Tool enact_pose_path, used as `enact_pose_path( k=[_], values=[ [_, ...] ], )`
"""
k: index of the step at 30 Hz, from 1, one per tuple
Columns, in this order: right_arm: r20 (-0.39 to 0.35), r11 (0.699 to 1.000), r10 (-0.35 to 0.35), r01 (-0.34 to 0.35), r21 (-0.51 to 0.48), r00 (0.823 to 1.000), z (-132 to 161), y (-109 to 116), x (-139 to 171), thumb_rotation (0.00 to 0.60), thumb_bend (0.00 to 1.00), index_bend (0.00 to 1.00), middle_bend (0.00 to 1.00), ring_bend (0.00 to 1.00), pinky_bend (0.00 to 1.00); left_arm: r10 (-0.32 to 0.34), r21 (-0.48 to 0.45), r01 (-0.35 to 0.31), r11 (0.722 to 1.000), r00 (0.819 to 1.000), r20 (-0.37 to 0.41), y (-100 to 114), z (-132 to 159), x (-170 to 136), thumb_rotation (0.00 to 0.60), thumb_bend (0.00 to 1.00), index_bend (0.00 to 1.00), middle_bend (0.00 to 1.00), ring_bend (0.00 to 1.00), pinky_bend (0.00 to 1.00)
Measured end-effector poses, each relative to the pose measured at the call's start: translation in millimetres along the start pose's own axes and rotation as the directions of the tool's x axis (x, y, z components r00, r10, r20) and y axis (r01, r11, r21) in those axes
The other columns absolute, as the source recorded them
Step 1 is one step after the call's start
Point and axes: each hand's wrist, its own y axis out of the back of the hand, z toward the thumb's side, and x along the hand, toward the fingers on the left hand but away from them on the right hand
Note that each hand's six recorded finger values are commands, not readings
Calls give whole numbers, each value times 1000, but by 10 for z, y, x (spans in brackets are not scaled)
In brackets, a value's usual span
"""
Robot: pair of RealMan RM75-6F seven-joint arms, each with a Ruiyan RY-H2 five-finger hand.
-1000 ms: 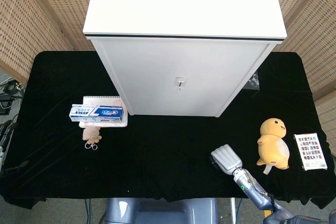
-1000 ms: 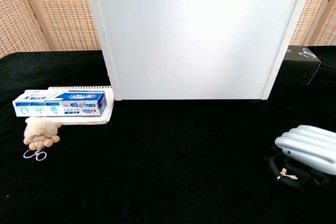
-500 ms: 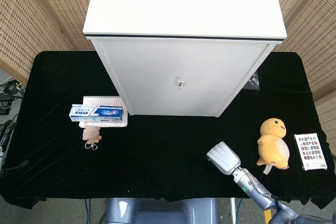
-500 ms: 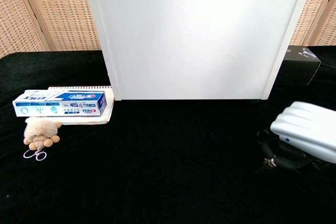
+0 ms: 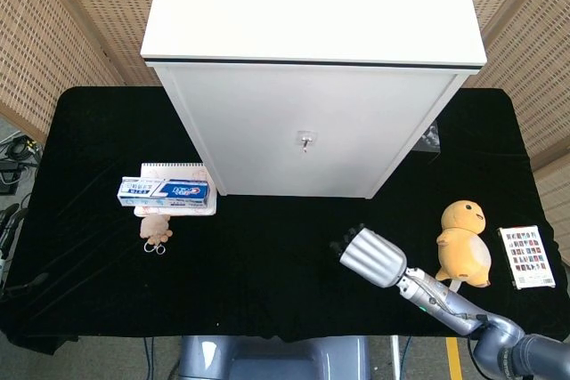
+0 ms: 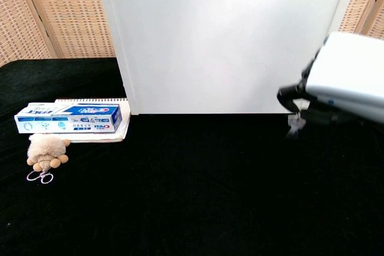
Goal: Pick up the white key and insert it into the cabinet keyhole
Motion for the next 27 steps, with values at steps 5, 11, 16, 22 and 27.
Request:
enact_pose_path(
  k=[5,11,16,22,27],
  values=[
    [-52,982,-98,105,155,994,-270,287,-198,600,662,708,901,851,1000,-1,-1,1,1000,1000,0,0,0,2,600,0,0,0,0,0],
    [-60,953,-160,170,250,985,-456,537,-403,600,645,707,900,849,1000,-5,0,5,1000,1000,-2,-8,-4,14,600,0,0,0,0,0],
    [-50,941,-199,205,268,979,-547,732,-562,600,642,707,900,847,1000,-8,1,8,1000,1000,-5,-17,-9,28,600,0,0,0,0,0],
    [-32,932,-227,227,283,973,-645,930,-772,600,642,707,900,846,1000,-10,0,10,1000,1000,-8,-24,-13,35,600,0,0,0,0,0],
    [-9,927,-256,248,283,967,-705,1093,-948,600,641,707,900,844,1000,-12,-1,12,1000,1000,-15,-25,-28,48,600,0,0,0,0,0]
  ],
)
